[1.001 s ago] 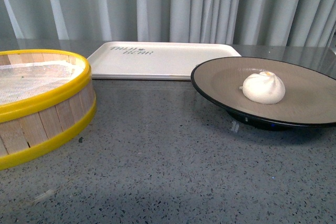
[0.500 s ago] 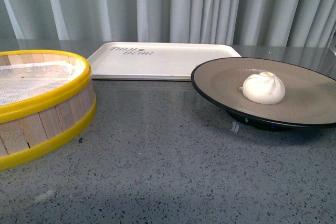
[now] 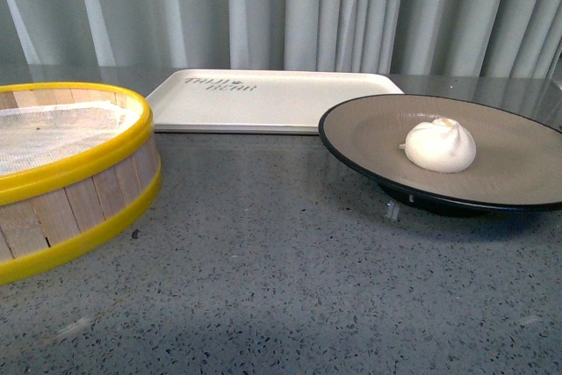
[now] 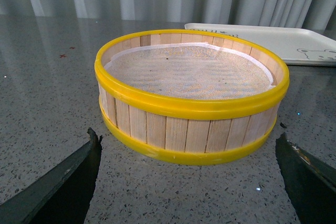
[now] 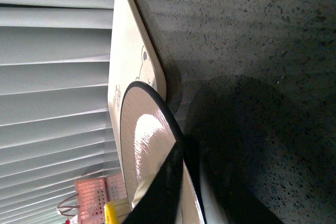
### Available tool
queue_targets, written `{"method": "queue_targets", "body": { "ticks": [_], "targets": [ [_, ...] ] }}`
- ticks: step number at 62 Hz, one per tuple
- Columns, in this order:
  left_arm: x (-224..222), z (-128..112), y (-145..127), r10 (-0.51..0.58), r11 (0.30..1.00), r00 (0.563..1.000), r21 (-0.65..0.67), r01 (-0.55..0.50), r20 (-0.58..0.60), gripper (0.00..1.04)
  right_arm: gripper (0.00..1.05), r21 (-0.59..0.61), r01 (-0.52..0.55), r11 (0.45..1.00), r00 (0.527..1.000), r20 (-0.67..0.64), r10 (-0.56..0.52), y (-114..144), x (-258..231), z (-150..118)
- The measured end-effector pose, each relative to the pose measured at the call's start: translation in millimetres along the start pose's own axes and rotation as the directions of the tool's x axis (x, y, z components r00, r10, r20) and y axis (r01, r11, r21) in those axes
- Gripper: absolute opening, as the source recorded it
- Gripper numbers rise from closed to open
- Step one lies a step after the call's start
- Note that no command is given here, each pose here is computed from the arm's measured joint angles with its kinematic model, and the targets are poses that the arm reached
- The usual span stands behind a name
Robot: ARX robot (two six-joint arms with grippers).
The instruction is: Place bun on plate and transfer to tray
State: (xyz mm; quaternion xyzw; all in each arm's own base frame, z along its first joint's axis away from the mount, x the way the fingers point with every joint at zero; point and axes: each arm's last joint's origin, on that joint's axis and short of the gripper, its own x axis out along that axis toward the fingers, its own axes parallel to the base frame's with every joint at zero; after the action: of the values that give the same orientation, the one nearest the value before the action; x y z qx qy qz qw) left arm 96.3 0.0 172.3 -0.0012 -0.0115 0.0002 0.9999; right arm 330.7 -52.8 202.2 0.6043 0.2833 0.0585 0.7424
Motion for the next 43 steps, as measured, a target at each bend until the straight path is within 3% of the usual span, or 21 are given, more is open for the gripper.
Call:
{"method": "queue_targets", "body": {
  "ticks": [7,36,43],
  "targets": [
    [0.0,0.0,0.0,0.0,1.0,1.0,0.0,0.0,0.0,0.98,0.02,-0.003,-0.012,1.0,1.0,-0.006,0.012,1.1,0.0,-0.1],
    [0.0,0.0,0.0,0.0,1.0,1.0,0.0,0.0,0.0,0.98,0.02,-0.039,-0.035,0.999,0.999,-0.01,0.035,10.7,-5.3,-2.0],
    [0.0,0.0,0.0,0.0,1.0,1.0,0.0,0.0,0.0,0.98,0.19,-0.086,-0.015,0.996,0.998,0.063,0.02,20.4,-18.6,-3.9]
  ]
}}
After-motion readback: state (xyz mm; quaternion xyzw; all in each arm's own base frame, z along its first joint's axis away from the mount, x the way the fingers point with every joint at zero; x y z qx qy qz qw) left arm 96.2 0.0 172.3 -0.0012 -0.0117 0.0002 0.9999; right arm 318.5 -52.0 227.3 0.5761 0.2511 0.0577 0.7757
